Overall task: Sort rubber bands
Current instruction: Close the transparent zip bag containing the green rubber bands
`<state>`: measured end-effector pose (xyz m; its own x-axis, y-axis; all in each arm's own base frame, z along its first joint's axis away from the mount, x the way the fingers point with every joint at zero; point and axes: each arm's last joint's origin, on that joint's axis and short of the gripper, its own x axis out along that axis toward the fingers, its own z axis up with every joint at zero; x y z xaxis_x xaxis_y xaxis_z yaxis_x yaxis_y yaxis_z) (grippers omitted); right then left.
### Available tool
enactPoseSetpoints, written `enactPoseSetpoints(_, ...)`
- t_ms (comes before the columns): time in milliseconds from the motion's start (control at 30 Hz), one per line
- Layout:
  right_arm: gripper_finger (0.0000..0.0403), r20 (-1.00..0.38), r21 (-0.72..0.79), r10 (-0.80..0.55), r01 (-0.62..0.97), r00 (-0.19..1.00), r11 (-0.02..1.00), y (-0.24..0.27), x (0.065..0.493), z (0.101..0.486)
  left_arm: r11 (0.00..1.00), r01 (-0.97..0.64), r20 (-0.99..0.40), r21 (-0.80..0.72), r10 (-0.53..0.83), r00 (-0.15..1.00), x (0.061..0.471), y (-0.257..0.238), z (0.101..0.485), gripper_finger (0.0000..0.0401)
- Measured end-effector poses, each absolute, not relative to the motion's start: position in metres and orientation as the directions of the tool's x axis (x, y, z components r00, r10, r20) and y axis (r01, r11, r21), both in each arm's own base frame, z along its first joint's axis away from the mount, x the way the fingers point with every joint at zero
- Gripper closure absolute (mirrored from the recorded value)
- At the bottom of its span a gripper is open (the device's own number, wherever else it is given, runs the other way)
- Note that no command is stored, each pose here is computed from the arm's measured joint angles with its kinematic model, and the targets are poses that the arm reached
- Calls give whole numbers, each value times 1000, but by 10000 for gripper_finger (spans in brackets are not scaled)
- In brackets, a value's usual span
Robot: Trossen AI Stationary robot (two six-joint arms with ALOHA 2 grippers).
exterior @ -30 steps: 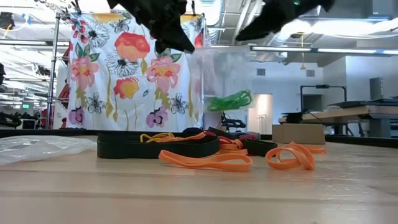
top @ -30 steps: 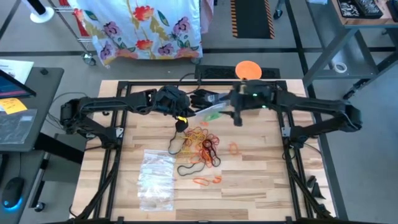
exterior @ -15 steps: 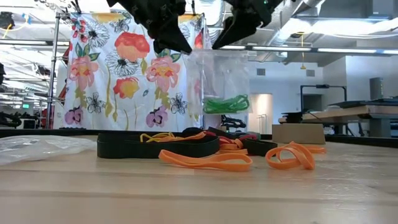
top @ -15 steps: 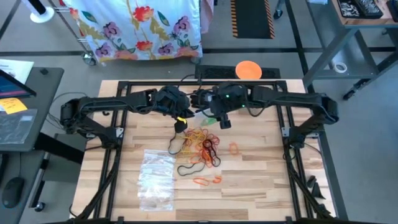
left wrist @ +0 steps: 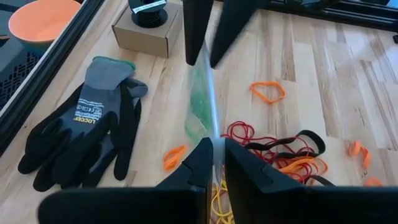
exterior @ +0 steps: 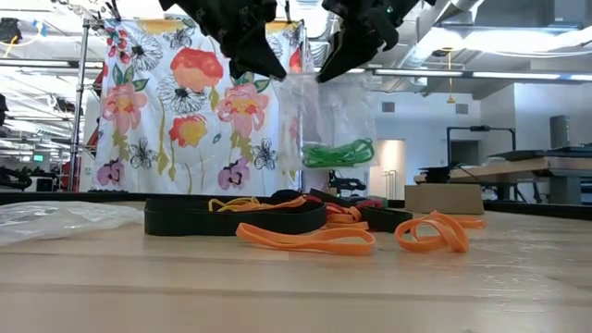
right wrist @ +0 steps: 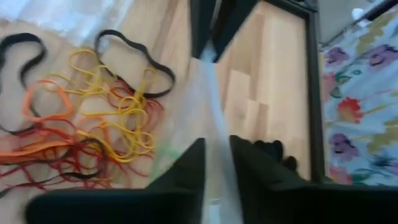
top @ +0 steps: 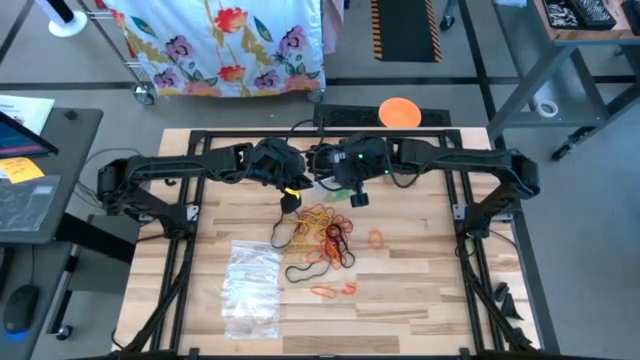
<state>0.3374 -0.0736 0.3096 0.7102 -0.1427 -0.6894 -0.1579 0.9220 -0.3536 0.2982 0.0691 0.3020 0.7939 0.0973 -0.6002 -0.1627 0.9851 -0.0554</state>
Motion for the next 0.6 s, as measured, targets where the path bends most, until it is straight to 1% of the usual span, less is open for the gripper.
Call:
enactPoseSetpoints(33,377,-690,-367,-154,-158,708,917,-73,337,310,985,-163,-599,-55,98,794,298,69,302,377)
enactPoseSetpoints(67,389,-691,-382,-164,-163,704,910,-72,337,311,985,-162,-596,-53,99,797,298,69,302,376)
enactPoseSetpoints(167,394,-692,-406,-193,-153,696,901,-70,338,315,991,-131,-592,-11,99,800,299,68,303,366)
enactPoseSetpoints(267,398,-705,-389,-190,-148,684,909,-66,336,321,996,-83,-591,39,91,802,300,66,303,340)
enactPoseSetpoints(367,399,-748,-331,-181,-123,638,936,-65,331,330,996,-53,-593,75,88,801,296,63,306,306)
enactPoseSetpoints(467,400,-798,-258,-169,-74,579,963,-62,319,336,991,-76,-576,106,124,808,287,60,316,275)
enactPoseSetpoints(600,401,-854,-151,-139,18,501,988,-49,298,342,988,-91,-540,124,144,829,268,57,331,255)
